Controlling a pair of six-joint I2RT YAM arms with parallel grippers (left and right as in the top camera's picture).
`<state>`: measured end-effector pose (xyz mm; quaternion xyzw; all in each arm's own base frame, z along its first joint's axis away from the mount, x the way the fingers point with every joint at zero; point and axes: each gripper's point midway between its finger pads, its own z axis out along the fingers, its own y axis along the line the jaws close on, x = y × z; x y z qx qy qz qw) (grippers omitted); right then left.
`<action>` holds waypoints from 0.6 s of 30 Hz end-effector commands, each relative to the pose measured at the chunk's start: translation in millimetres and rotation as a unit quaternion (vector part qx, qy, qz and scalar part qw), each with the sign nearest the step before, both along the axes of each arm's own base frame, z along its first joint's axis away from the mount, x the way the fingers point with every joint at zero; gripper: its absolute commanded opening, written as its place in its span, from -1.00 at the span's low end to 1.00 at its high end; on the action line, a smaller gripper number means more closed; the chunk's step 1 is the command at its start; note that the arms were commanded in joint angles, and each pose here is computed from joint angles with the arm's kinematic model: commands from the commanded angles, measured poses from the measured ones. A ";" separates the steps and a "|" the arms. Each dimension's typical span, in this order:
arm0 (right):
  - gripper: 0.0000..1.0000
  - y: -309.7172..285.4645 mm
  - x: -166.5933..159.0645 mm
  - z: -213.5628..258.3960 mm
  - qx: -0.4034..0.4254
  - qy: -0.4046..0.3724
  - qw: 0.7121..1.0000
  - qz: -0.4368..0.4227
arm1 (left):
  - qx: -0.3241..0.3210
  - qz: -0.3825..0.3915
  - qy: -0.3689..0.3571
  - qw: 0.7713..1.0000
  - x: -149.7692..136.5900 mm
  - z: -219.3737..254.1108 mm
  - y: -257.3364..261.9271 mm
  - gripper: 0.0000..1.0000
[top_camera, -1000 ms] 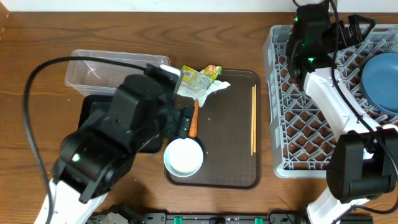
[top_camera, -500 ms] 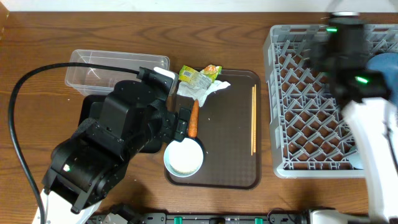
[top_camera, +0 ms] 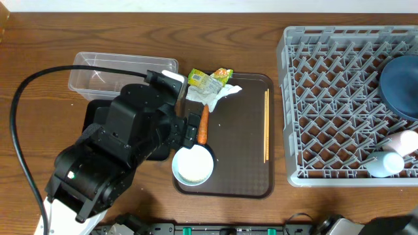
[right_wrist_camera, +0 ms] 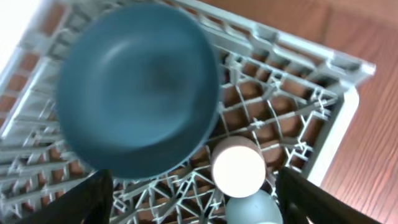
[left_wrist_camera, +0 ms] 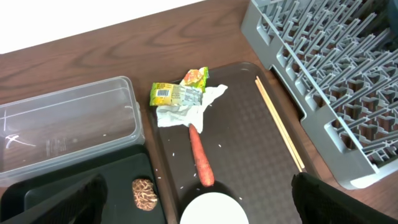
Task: Sort waste into correct bins and load items into the dishwasher rack
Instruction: 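Carry blue plate with right gripper into the dish rack's right side, then release blue plate upright in rack and lift right gripper away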
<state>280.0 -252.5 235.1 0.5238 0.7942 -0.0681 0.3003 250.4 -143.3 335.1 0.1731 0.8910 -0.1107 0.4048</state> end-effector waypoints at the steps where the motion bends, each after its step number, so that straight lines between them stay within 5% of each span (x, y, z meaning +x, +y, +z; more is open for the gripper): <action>1: 0.43 -12.7 -6.0 -17.8 0.053 -0.014 0.998 -0.029 | 0.008 0.003 0.003 1.000 3.6 -1.3 0.4 0.90; 8: 0.42 -36.4 8.8 -53.1 0.092 -0.022 0.995 -0.035 | 0.019 0.003 0.022 1.000 6.6 -12.0 -1.5 0.90; 13: 0.08 -39.6 27.7 -68.8 0.104 -0.032 0.994 -0.019 | 0.025 0.003 0.030 0.999 9.2 -17.5 -3.1 0.90; 18: -0.06 -46.9 25.3 -87.3 0.101 -0.003 0.994 -0.032 | 0.029 0.003 0.036 0.999 9.0 -20.4 -3.0 0.90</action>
